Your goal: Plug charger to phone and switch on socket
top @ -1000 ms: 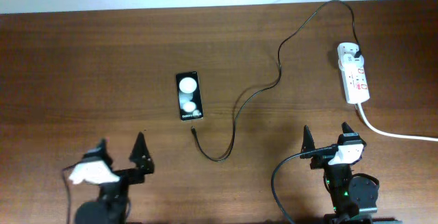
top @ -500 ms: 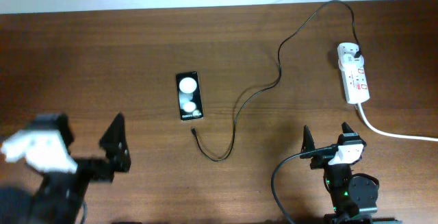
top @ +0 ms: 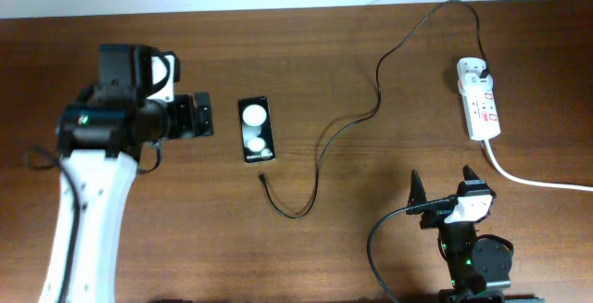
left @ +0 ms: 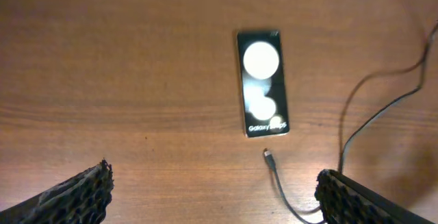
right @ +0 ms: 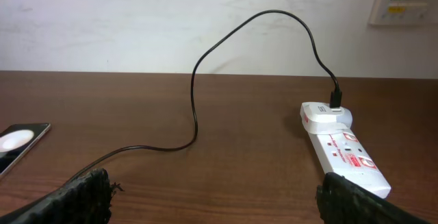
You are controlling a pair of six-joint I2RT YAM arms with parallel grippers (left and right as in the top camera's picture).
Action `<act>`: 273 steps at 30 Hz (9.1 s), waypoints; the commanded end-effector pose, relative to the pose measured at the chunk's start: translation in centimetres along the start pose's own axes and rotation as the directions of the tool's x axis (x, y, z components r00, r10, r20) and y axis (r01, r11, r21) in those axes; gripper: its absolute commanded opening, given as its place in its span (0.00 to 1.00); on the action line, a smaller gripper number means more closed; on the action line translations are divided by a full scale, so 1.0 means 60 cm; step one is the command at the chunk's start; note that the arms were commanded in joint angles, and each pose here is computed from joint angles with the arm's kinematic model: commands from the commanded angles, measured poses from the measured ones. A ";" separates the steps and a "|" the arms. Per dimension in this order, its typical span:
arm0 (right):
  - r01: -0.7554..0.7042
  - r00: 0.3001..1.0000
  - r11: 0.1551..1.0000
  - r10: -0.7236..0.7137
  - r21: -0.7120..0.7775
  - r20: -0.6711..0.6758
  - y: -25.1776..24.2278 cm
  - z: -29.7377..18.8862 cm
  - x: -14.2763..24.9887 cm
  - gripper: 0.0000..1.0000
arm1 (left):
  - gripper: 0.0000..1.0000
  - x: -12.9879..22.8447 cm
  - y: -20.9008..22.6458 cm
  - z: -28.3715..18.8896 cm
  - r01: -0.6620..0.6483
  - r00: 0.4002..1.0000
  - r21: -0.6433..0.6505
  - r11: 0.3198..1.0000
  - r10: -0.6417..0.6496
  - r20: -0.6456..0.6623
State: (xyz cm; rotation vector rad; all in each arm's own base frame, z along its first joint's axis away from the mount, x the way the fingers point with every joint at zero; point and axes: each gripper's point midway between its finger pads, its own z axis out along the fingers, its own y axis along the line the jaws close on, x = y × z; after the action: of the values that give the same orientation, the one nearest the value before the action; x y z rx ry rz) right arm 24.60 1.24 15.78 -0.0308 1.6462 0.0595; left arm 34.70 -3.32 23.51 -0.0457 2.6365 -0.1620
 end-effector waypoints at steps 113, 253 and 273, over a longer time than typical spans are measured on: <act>0.004 1.000 1.000 -0.004 -0.003 -0.003 0.001 0.000 0.004 0.99 | 0.99 0.146 -0.131 0.424 -0.046 0.929 -0.118 0.992 -0.001 -0.369; 0.004 1.000 1.000 -0.004 -0.003 -0.003 0.001 0.000 0.004 0.99 | 0.75 0.059 -0.154 0.255 -0.022 0.983 -0.051 0.998 0.012 -0.184; 0.004 1.000 1.000 -0.004 -0.003 -0.003 0.001 0.000 0.004 0.99 | 0.79 0.105 -0.189 0.205 0.161 0.959 0.681 0.714 0.050 -0.280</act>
State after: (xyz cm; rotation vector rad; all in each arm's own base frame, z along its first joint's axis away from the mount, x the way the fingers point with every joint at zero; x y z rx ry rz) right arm 24.60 1.24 15.78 -0.0311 1.6462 0.0592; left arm 35.75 -15.41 9.73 0.1057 2.7867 -1.0453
